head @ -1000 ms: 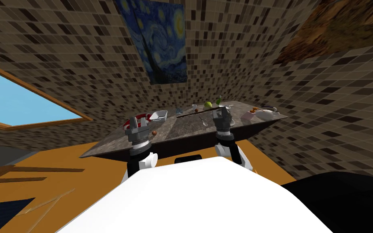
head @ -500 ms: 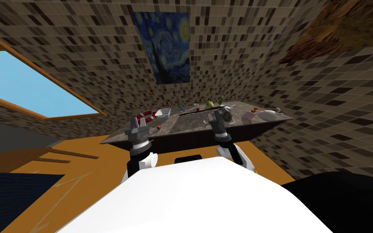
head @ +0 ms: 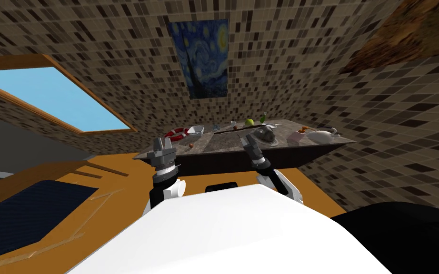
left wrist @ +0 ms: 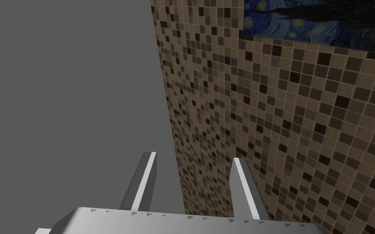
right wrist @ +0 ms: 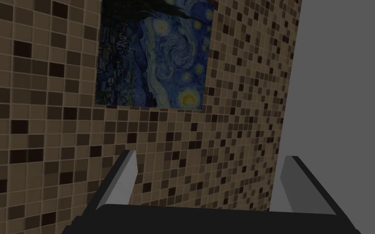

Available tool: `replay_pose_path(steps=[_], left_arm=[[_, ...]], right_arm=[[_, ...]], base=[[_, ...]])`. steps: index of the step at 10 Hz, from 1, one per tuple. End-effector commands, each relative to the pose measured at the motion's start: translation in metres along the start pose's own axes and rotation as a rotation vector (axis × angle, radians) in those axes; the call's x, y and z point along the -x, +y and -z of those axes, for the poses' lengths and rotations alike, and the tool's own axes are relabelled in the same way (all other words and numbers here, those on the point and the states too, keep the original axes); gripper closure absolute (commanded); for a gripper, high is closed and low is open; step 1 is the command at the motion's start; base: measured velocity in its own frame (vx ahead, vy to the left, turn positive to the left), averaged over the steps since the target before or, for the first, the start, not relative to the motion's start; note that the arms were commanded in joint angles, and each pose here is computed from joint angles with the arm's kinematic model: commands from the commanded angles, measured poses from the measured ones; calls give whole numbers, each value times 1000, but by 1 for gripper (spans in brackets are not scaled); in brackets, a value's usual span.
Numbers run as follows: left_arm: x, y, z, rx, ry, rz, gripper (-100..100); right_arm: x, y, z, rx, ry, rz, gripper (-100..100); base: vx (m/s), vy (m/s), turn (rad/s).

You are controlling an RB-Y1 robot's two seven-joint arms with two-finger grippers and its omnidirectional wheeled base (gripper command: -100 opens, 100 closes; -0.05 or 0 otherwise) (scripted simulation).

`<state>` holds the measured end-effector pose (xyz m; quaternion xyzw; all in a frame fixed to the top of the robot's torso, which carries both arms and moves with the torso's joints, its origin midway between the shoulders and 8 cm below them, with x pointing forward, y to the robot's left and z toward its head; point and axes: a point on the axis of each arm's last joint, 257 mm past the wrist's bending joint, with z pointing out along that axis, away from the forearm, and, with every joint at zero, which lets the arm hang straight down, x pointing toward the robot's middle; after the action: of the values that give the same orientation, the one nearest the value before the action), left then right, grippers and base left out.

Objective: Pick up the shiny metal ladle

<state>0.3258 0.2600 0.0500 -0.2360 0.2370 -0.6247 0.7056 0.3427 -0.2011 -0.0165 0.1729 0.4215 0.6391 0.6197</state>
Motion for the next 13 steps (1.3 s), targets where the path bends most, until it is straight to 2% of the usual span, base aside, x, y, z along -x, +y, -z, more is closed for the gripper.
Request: replay_pose_path(steps=[1,2,3,4,5,6,7,8,9,10,11,13], left_arm=[[0,0,0,0,0,0,0],[0,0,0,0,0,0,0],[0,0,0,0,0,0,0],[0,0,0,0,0,0,0],[0,0,0,0,0,0,0],[0,0,0,0,0,0,0],[0,0,0,0,0,0,0],[0,0,0,0,0,0,0],[0,0,0,0,0,0,0],[0,0,0,0,0,0,0],[0,0,0,0,0,0,0],[0,0,0,0,0,0,0]], right_arm=[[-12,-14,7,-45,54,-27,-100],[-14,-15,8,-49,77,-18,-100],[-22,-28,17,-92,110,-47,-100],[-24,-29,19,-99,139,-35,-100],[-31,-43,29,-147,171,-64,-100],[-33,-44,32,-154,198,-53,-100],[-39,-58,44,-207,226,-81,-100],[-40,-59,47,-215,255,-69,-100],[-45,-74,61,-274,280,-97,-100],[-45,-75,64,-282,309,-84,-100],[-48,-91,81,-346,330,-111,-100],[-48,-92,85,-357,367,-93,-100]], base=[[-129,-14,179],[-105,-6,96],[-115,1,250],[-96,-2,90],[-131,-8,152],[-106,-7,128],[-113,2,218],[-93,-7,124],[-108,-1,208],[-87,-8,133],[-90,-2,255],[-64,-10,46]])
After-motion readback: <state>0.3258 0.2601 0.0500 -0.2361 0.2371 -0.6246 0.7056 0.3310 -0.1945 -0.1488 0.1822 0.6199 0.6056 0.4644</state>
